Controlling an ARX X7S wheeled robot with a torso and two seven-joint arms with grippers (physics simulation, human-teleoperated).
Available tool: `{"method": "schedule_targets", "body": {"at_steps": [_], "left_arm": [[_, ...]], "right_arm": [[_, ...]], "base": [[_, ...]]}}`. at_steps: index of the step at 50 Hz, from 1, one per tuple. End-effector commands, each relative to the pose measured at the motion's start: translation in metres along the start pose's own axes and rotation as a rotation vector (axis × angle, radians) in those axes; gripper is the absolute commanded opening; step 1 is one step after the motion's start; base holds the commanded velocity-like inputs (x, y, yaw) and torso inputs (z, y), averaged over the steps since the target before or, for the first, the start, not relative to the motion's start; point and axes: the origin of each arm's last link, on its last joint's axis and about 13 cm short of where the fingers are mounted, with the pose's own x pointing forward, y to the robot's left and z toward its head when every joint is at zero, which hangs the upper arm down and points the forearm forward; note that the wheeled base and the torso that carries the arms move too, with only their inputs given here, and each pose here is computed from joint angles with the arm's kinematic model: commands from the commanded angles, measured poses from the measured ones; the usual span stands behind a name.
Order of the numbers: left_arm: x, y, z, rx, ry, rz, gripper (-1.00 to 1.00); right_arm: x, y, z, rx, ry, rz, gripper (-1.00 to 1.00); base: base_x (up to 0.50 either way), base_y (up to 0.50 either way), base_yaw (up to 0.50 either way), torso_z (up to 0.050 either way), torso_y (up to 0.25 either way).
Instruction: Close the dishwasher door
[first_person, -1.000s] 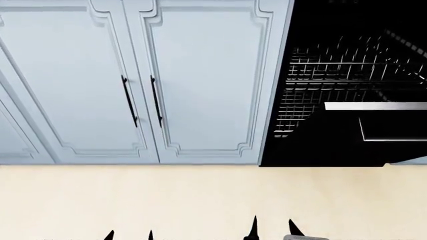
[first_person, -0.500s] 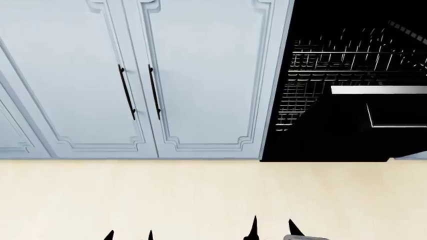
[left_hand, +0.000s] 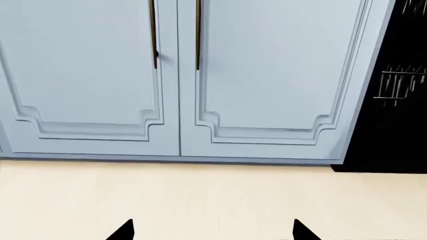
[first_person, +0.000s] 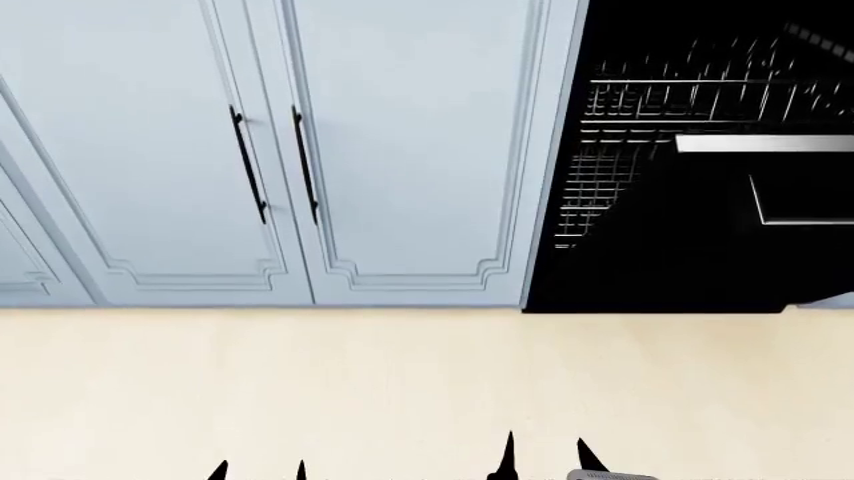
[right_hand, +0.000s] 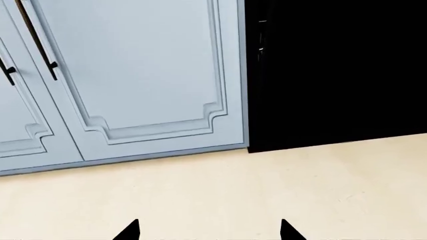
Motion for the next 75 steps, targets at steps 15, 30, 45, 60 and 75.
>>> {"method": "schedule_targets", "body": {"at_steps": [15,30,45,60,75], "left_arm": [[0.0000,0.0000,0.0000,0.000,-0.001,0.000,1.00],[0.0000,0.0000,0.0000,0.000,0.000,0.000,1.00],[0.0000,0.0000,0.0000,0.002,-0.001,0.002,1.00],[0.0000,0.0000,0.0000,0.001,-0.001,0.002,1.00],[0.0000,0.0000,0.0000,0.001,-0.001,0.001,1.00]], "right_arm": [[0.0000,0.0000,0.0000,0.000,0.000,0.000,1.00],[0.0000,0.0000,0.0000,0.000,-0.001,0.000,1.00],[0.0000,0.0000,0.0000,-0.001,0.000,-0.001,1.00],[0.0000,0.0000,0.0000,0.000,-0.001,0.000,1.00],[0.0000,0.0000,0.0000,-0.001,-0.001,0.000,1.00]], "base": [[0.00,0.00,0.00,-0.050,0.060],[0.00,0.00,0.00,-0.050,0.060],[0.00,0.00,0.00,-0.050,0.060],[0.00,0.00,0.00,-0.050,0.059],[0.00,0.00,0.00,-0.050,0.059]]}}
